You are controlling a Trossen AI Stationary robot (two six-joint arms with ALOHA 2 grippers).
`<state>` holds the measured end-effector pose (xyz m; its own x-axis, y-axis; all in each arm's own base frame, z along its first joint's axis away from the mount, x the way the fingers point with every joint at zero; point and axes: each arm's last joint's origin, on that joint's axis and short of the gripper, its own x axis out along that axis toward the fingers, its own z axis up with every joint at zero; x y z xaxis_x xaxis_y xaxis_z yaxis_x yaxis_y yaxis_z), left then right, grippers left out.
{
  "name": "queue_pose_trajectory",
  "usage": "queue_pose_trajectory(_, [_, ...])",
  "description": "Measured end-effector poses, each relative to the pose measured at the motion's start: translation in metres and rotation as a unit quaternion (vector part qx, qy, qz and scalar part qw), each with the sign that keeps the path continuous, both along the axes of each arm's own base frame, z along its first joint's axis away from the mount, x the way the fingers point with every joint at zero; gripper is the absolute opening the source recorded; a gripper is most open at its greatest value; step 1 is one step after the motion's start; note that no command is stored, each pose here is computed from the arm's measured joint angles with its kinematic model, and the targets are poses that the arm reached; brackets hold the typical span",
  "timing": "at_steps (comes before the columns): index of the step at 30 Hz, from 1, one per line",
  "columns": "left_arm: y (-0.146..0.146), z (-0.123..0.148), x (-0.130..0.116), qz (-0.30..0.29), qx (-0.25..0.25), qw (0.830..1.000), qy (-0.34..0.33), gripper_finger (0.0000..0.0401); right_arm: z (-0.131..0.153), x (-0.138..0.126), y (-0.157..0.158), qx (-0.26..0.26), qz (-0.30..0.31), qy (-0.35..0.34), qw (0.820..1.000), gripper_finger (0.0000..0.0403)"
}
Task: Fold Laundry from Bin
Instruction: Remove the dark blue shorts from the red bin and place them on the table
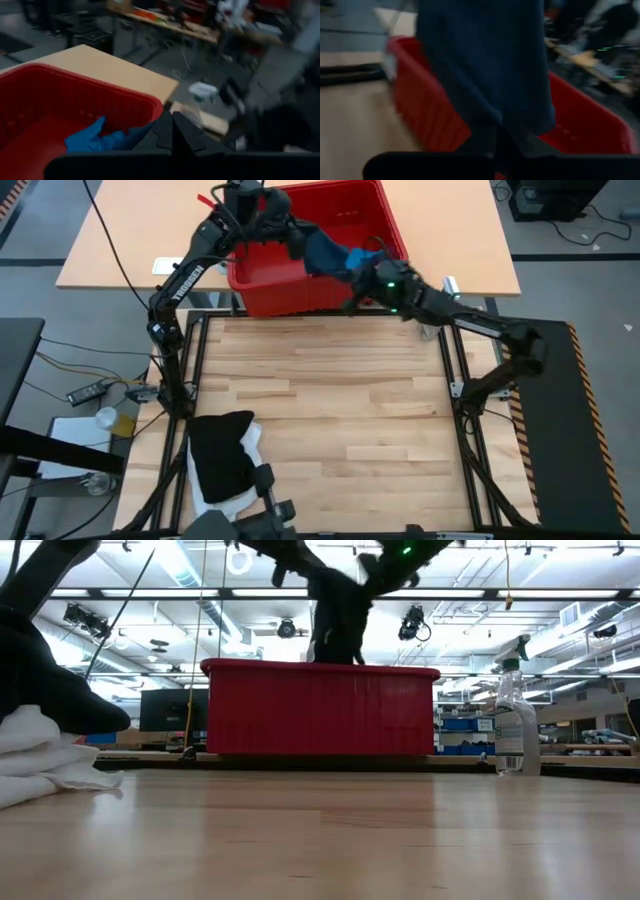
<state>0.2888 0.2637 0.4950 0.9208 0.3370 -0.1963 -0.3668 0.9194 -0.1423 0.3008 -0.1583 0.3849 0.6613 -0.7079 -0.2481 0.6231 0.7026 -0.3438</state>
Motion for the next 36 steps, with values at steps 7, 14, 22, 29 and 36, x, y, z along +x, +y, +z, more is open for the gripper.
queue_pose_trajectory(7, [-0.028,0.01,-0.015,-0.05,0.042,0.997,0.049,0.0,0.035,-0.057,0.038,0.054,0.071,-0.003,0.996,0.0008])
queue_pose_trajectory(14, [-0.093,0.0,0.005,-0.144,0.022,0.98,0.139,0.0,0.039,-0.092,0.078,0.176,0.177,0.009,0.968,0.001])
queue_pose_trajectory(22, [-0.197,-0.02,0.039,-0.225,-0.001,0.943,0.247,0.0,0.019,-0.104,0.133,0.36,0.276,0.112,0.884,0.0011])
queue_pose_trajectory(29, [-0.272,-0.022,0.049,-0.281,-0.044,0.926,0.248,0.0,0.015,-0.115,0.178,0.489,0.345,0.166,0.784,0.0011])
queue_pose_trajectory(36, [-0.331,-0.049,0.063,-0.339,-0.06,0.885,0.313,0.0,0.011,-0.115,0.218,0.551,0.394,0.225,0.7,0.0011])
